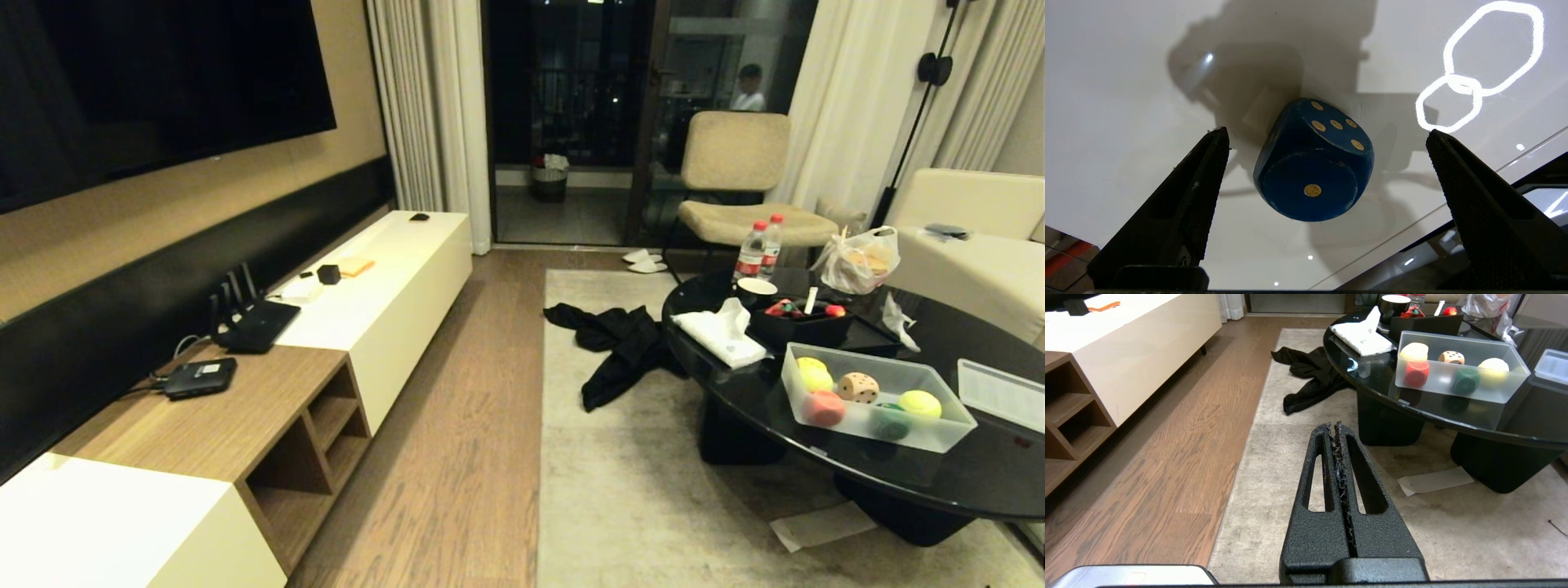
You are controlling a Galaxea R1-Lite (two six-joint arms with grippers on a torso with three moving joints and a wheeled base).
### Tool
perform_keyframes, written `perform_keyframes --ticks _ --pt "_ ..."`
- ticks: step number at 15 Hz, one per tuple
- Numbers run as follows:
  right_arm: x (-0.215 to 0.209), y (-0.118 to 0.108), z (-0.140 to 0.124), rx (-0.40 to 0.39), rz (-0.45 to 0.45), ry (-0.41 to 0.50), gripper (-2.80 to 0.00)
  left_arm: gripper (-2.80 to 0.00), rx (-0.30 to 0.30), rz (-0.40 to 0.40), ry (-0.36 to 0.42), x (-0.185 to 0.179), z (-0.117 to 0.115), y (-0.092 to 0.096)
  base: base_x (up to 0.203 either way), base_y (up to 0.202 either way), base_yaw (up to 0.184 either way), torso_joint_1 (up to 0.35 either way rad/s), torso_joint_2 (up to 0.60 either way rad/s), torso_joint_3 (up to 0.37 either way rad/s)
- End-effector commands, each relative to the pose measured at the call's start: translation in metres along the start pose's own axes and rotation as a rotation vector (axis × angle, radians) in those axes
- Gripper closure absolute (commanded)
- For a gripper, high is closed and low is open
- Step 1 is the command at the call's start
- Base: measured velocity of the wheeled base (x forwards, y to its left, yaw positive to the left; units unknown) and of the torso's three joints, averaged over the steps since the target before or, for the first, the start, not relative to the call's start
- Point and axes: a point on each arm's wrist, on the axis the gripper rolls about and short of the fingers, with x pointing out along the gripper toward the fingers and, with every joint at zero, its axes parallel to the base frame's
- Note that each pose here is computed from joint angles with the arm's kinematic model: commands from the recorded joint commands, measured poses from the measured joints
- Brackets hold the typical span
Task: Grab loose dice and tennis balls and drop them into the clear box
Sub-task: Pick up toys out of the box
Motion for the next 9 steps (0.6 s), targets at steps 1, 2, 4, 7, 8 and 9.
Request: perform_keyframes --ticks 1,2,4,7,8,9 --pt "0.000 0.000 0.000 0.000 0.000 0.002 0.00 -2.80 0.002 -0.004 0.005 0.008 0.001 0.001 0.000 0.000 0.000 0.000 0.00 0.000" --pt "0.000 0.000 0.000 0.000 0.000 0.003 0.00 -2.80 0.003 0.008 -0.011 0.012 0.003 0.004 0.000 0.000 0.000 0.000 0.00 0.000" --pt "0.000 0.000 0.000 0.000 0.000 0.001 0.00 -2.80 0.002 0.024 -0.024 0.022 0.005 0.007 0.000 0.000 0.000 0.000 0.00 0.000" --pt "0.000 0.000 0.000 0.000 0.000 0.001 0.00 -2.80 0.002 0.014 -0.002 0.026 0.000 0.005 0.000 0.000 0.000 0.000 0.00 0.000" --pt "0.000 0.000 0.000 0.000 0.000 0.003 0.00 -2.80 0.004 0.009 0.006 0.027 -0.003 0.003 0.000 0.000 0.000 0.000 0.00 0.000" --pt "0.000 0.000 0.000 0.000 0.000 0.003 0.00 -2.80 0.012 0.005 0.012 0.027 -0.005 0.002 0.000 0.000 0.000 0.000 0.00 0.000"
